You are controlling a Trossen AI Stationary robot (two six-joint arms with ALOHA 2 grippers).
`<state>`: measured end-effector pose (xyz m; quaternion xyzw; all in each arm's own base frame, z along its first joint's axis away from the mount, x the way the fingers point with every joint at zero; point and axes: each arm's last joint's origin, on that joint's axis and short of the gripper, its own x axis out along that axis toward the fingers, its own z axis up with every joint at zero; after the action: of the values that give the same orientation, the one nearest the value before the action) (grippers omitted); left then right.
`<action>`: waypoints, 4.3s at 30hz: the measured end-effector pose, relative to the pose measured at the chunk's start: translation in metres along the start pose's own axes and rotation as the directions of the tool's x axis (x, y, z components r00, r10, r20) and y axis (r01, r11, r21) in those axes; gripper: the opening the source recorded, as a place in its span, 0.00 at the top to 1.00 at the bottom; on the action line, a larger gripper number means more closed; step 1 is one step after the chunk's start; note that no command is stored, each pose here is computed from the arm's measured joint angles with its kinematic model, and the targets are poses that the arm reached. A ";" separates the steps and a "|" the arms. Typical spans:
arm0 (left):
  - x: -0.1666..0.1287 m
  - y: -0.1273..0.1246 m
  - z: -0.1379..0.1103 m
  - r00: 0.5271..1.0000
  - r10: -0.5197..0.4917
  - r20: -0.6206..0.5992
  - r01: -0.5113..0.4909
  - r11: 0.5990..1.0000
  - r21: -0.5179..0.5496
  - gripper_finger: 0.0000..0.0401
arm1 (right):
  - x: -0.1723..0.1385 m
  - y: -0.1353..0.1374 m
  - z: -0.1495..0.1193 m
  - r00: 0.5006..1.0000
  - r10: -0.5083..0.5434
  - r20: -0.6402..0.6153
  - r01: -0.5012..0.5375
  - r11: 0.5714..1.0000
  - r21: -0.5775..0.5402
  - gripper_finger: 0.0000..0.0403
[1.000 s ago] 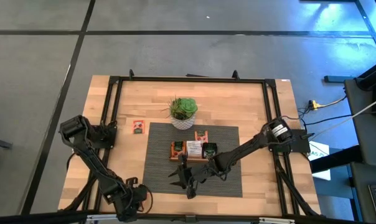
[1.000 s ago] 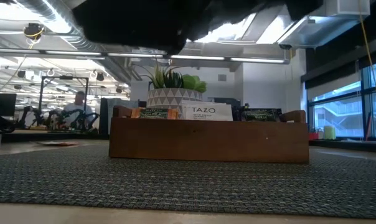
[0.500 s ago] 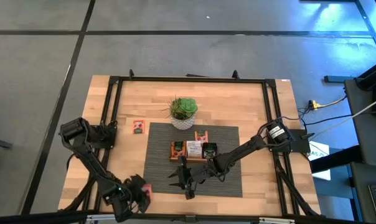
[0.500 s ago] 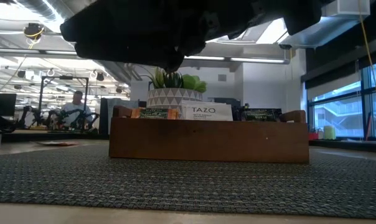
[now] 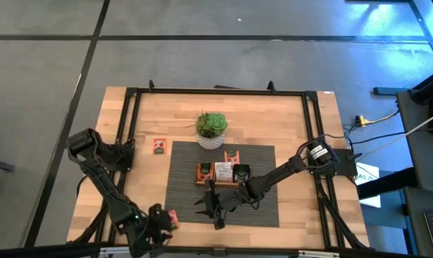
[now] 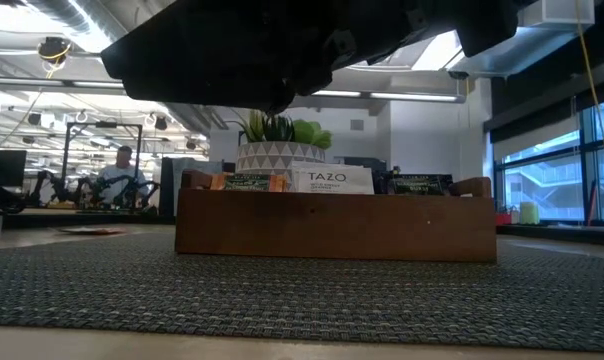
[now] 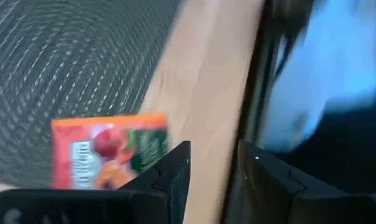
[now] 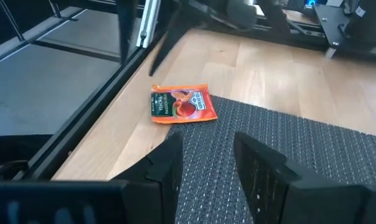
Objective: Pick & Place Tea
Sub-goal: Put the orange tea bag into the left section of the wooden organizer
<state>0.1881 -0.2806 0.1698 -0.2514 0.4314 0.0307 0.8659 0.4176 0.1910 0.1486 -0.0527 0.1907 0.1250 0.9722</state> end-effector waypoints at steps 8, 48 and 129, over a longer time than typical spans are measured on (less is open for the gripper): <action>0.010 0.028 0.016 0.945 0.162 -0.284 -0.004 0.874 0.485 0.68 | 0.000 0.000 0.000 1.000 0.000 0.001 0.000 1.000 0.013 0.64; 0.036 0.026 0.021 0.981 0.164 -0.105 -0.164 0.986 0.010 0.68 | 0.000 -0.004 0.000 0.999 -0.033 -0.008 0.034 0.950 0.312 0.64; 0.046 0.050 0.029 0.966 0.219 -0.135 -0.177 0.947 0.269 0.68 | 0.000 -0.006 -0.007 0.995 -0.065 -0.081 0.095 0.884 0.458 0.64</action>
<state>0.2250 -0.2312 0.1285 -0.0950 0.5244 0.0416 0.8451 0.4164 0.1844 0.1421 0.1679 0.2430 0.0342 0.9548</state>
